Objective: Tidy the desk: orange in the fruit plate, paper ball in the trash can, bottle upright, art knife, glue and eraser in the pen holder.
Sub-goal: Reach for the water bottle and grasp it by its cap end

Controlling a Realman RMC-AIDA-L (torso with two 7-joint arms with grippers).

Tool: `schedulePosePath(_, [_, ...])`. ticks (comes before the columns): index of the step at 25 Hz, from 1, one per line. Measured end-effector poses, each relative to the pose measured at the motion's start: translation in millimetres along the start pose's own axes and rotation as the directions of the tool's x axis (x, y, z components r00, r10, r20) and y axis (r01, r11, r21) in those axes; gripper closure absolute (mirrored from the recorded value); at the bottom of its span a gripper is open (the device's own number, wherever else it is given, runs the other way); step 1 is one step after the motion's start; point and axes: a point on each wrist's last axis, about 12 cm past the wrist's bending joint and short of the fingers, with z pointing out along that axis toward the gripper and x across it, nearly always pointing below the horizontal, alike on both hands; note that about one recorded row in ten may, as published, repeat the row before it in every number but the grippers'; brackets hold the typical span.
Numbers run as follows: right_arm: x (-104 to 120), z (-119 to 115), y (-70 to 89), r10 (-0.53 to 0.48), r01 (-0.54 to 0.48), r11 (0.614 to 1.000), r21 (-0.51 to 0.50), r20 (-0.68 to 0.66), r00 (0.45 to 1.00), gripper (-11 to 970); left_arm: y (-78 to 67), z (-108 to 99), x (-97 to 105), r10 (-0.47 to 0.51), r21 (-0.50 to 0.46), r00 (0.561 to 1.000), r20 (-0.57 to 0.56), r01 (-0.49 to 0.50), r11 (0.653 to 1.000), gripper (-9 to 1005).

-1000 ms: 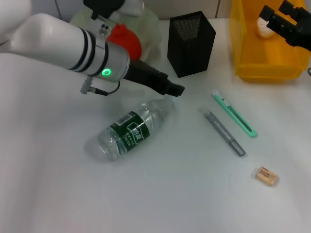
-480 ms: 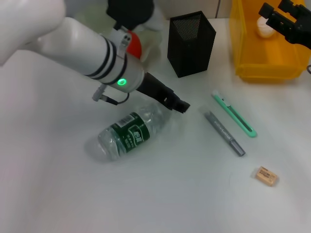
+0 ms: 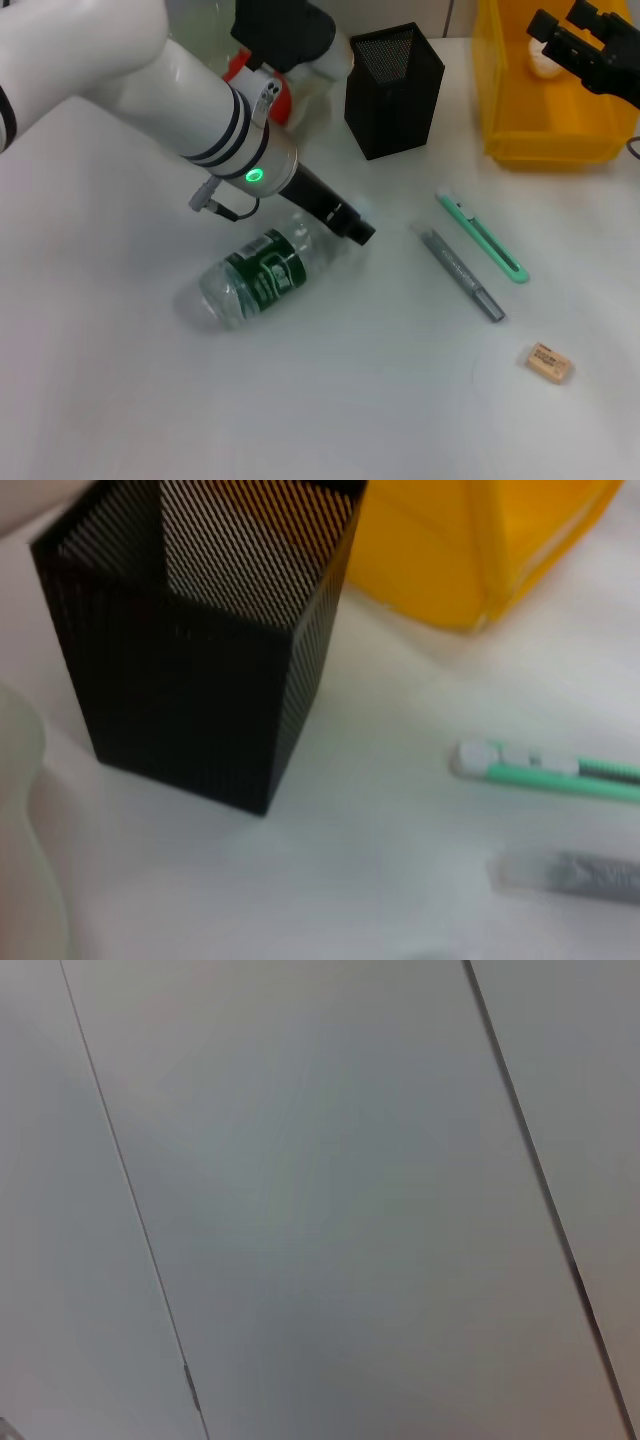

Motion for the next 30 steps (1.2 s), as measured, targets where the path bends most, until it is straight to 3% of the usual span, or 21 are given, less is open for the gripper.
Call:
schedulePosePath(10, [0,4,2.5,0.003,-0.003,1.000,-0.013,0.003,1.000,197,0.5,1,0,-0.032,-0.002,0.999,0.016,0.032,0.999,384])
schedulePosePath(19, [-1,11,6.4,0.005,-0.005,0.999,-0.038,0.000,1.000,197,-9.6,11,1,0.002,-0.005,0.999,0.034,-0.002,1.000,386])
schedulePosePath(30, [-1,13,6.9,0.007,-0.007,0.999,-0.040,0.003,1.000,198,-10.7,13,3,0.004,-0.003,0.999,0.039,-0.003,1.000,392])
